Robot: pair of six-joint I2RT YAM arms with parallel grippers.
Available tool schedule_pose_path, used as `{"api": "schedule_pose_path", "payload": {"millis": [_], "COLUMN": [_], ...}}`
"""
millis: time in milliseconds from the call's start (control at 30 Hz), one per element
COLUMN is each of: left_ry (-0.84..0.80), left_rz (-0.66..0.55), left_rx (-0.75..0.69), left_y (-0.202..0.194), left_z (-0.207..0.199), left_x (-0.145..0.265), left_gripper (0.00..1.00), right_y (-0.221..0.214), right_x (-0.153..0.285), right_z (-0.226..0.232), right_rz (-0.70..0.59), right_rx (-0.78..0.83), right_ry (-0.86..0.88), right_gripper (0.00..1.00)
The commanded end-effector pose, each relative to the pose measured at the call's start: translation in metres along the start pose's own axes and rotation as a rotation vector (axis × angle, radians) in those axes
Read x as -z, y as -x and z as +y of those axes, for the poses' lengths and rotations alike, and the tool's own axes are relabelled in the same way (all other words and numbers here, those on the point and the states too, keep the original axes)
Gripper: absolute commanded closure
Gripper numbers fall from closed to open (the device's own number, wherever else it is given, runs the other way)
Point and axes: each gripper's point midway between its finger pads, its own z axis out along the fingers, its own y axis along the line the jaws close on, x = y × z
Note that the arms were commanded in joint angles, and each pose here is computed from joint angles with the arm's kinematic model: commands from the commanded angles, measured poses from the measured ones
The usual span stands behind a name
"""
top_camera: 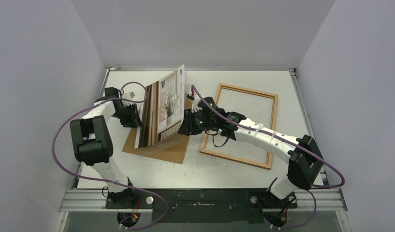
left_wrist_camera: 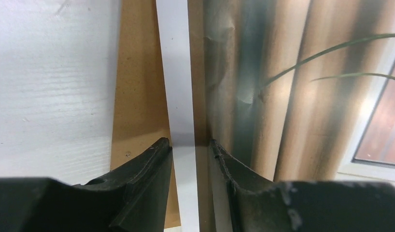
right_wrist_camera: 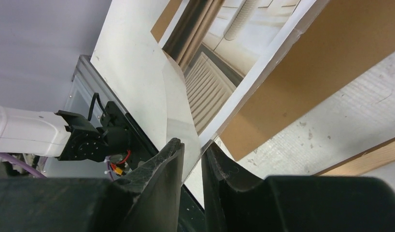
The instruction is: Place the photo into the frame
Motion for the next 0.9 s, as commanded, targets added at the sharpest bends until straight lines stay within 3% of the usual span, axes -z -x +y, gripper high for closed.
{"api": "schedule_pose_path", "payload": {"millis": [0,267,500,700,867], "left_ry": [-0.061,-0.041,0.119,0.148,0.15], "left_rz": [-0.099,-0.078,-0.059,-0.057,-0.054], "left_rx": [-0.051,-0.135,-0.161,-0.174,-0.189], "left_y": [0.03,0.018,0.009,0.005,0.004], "left_z": [-0.027,-0.047,-0.017,-0.01,-0.008], "left_x": [0.033,0.014,-0.009,-0.011,-0.013], "left_gripper": [0.67,0.66,0.72,0.75,0.75], "right_y": [0.027,0.03,0.022,0.025,0.037], "right_x": [0.022,0.019,0.019,0.033,0.053], "right_z": [0.01,-0.005,-0.024,-0.049,-0.064], "right_rz": [-0.052,0.024,0.054,0.004,-0.057], "right_rx": [0.112,0.192,0.158,0.065,0.01], "right_ry": [-0.024,-0.109,-0.142,-0.161,-0.192], "right_gripper": [0.78,0.76,0.71,0.94,0.95]}}
